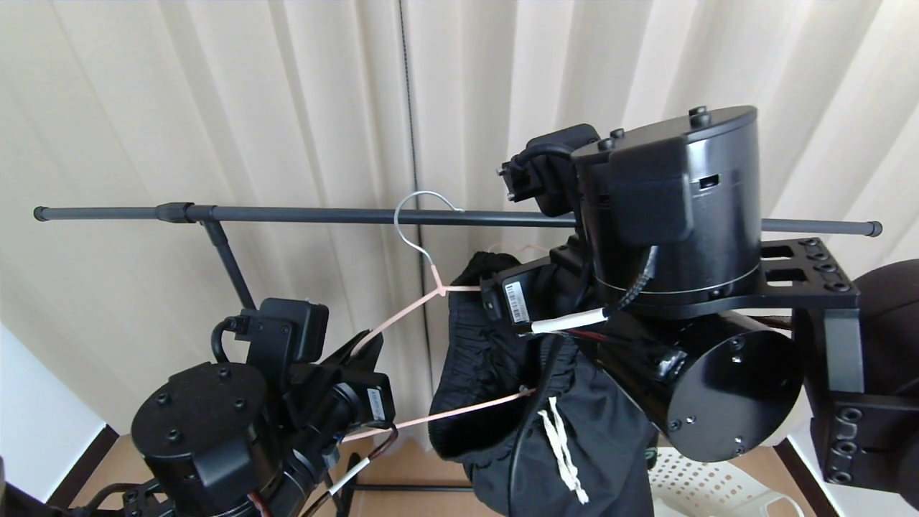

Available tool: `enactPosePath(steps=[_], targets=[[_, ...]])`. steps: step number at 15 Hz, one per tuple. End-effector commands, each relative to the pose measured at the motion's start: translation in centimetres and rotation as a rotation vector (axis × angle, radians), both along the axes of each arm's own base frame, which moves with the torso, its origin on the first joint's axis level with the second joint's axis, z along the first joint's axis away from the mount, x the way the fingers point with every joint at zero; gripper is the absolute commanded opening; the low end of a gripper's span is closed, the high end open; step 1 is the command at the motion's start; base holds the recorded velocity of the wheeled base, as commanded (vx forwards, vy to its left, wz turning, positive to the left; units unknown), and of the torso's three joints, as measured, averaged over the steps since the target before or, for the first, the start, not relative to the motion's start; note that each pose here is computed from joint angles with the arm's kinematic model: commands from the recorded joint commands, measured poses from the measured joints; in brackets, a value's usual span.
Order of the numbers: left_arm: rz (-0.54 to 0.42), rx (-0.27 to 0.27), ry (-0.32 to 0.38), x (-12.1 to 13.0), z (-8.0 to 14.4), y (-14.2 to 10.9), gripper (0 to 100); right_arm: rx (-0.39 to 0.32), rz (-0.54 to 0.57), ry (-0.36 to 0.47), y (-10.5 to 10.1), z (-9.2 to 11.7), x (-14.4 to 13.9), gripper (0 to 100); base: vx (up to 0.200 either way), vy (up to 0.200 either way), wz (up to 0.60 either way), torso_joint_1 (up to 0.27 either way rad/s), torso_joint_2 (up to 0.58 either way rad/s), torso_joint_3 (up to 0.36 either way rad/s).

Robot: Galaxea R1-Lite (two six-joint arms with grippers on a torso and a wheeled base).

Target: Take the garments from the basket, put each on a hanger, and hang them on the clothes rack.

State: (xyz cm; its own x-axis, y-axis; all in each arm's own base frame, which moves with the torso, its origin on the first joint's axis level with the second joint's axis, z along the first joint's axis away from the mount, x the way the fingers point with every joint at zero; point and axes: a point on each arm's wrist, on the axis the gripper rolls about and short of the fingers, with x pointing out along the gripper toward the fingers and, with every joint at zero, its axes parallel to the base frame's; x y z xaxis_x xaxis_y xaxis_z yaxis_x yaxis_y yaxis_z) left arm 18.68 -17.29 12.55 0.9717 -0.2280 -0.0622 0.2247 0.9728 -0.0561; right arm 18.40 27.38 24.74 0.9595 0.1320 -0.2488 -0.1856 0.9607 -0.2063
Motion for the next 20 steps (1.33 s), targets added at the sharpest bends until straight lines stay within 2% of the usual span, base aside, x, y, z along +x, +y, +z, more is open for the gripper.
enactPosePath(steps=[1, 8, 20], targets=[[0.002, 0.001, 0.002, 0.2, -0.2, -0.2, 0, 0.002, 0.043, -0.003, -0.7, 0.7, -0.9, 100, 0.000, 0.000, 0.00, 0.000, 0.00, 0.000], [0.002, -0.004, -0.003, 0.3, 0.0, -0.3, 0, 0.046, 0.146, -0.001, -1.0, 2.0, -2.6, 100, 0.000, 0.000, 0.00, 0.000, 0.00, 0.000], [0.025, -0.009, -0.007, 0.8, 0.1, 0.0, 0, 0.043, 0.148, 0.007, -1.7, 1.6, -2.7, 100, 0.000, 0.000, 0.00, 0.000, 0.00, 0.000]])
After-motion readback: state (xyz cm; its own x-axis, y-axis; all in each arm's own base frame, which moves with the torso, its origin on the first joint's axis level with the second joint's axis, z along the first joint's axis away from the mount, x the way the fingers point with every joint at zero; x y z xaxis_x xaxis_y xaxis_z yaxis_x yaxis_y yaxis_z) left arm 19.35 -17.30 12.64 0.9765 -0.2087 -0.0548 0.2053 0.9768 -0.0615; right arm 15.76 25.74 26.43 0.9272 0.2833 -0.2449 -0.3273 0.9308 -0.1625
